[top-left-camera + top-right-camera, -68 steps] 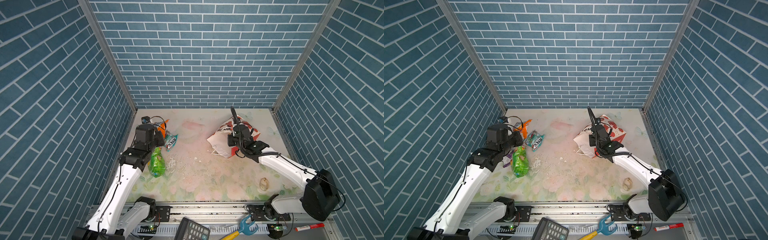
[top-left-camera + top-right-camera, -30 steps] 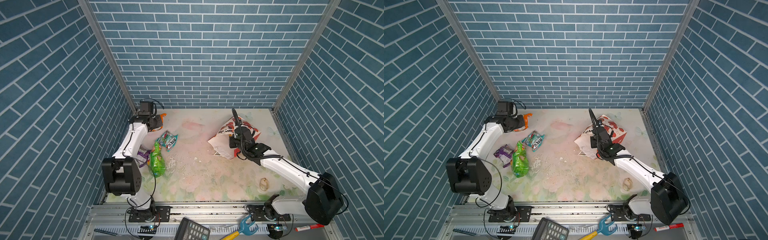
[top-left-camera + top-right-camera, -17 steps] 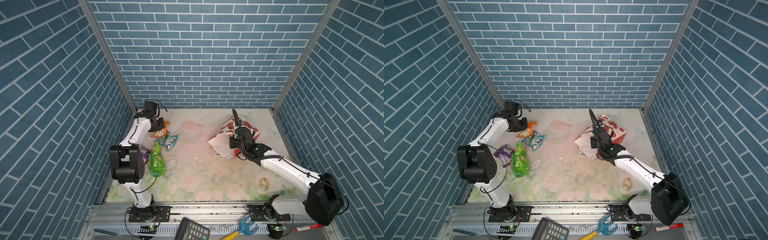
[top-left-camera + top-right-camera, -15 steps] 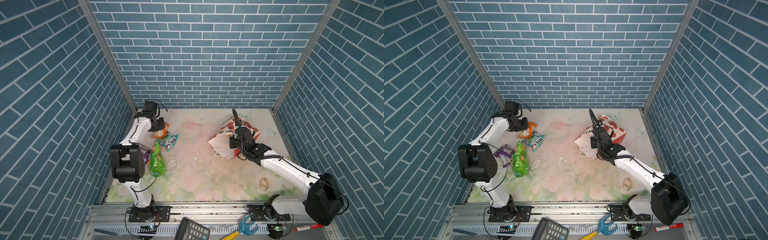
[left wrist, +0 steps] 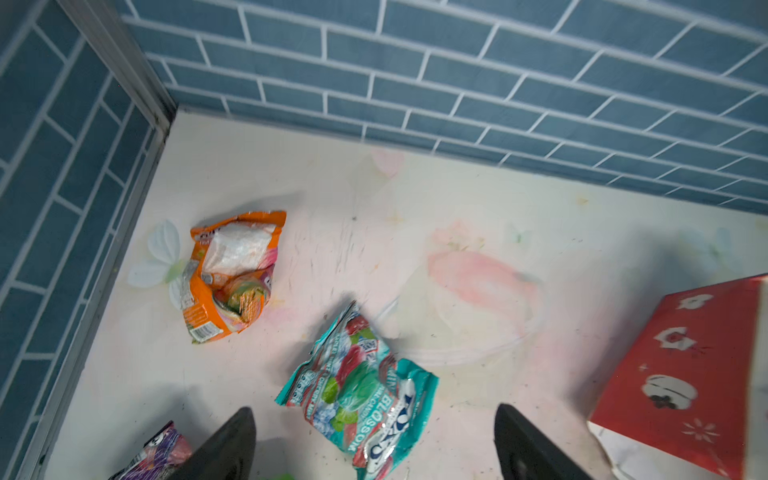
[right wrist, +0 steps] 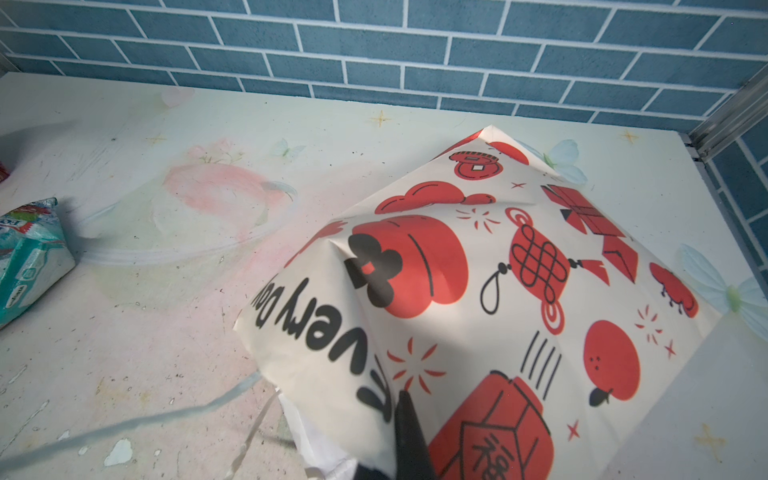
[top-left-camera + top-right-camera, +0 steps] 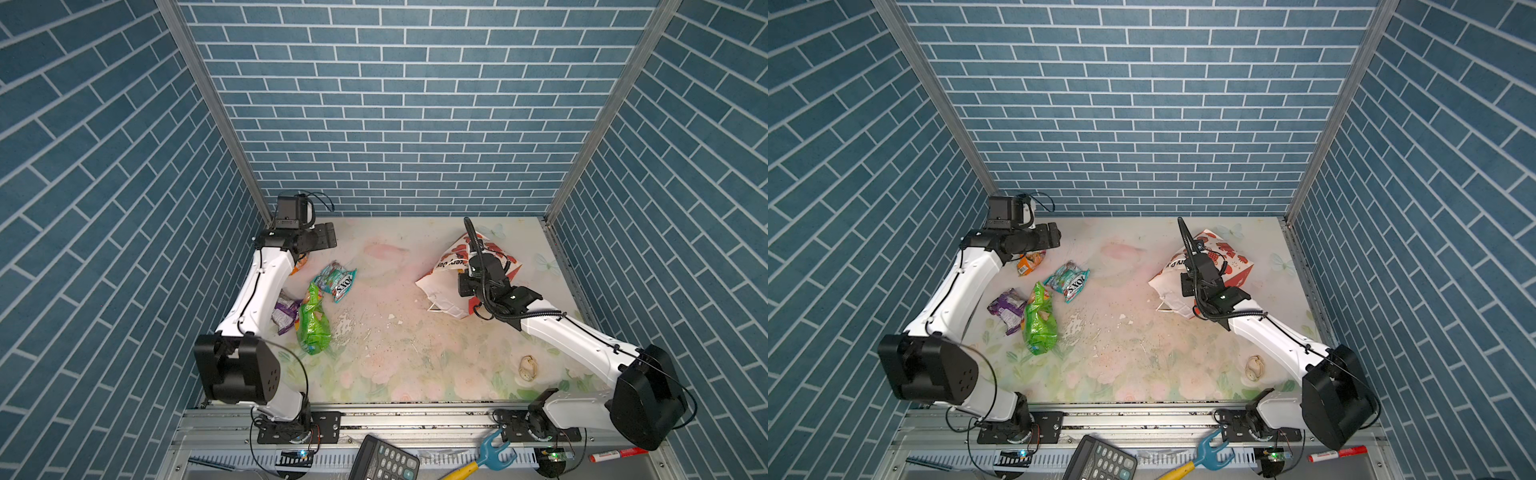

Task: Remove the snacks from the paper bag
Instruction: 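Move the left gripper back over the paper bag opening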

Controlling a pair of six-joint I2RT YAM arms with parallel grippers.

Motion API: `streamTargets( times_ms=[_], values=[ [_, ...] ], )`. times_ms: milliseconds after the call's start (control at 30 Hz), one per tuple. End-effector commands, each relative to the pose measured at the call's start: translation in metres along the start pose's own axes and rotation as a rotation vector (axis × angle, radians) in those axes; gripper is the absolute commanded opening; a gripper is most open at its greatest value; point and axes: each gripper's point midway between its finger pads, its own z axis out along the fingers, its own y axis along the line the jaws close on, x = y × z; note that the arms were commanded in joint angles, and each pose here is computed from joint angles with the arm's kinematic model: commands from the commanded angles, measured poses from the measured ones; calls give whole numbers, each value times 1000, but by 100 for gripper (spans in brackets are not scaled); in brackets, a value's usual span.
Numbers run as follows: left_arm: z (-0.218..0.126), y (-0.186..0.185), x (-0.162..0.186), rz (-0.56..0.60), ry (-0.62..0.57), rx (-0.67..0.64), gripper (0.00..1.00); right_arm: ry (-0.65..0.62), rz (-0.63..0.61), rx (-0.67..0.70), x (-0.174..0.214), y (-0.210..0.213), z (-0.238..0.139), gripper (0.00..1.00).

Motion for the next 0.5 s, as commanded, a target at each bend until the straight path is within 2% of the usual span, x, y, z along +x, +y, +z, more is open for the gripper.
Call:
streamTargets(
  times_ms=[0,167,300,467],
  values=[
    [-22,-29,-1,53,-78,53,91,30,20,23,2,-5,2,0],
    [-53,-74,13,92,-196,139,92,26,45,10,-1,-4,-5,0],
    [-57,-105,25,13,-311,258,89,20,73,-18,-6,-1,-12,0],
    [-49,-159,49,116,-300,377,85,47,63,-7,-10,-2,-15,0]
  ],
)
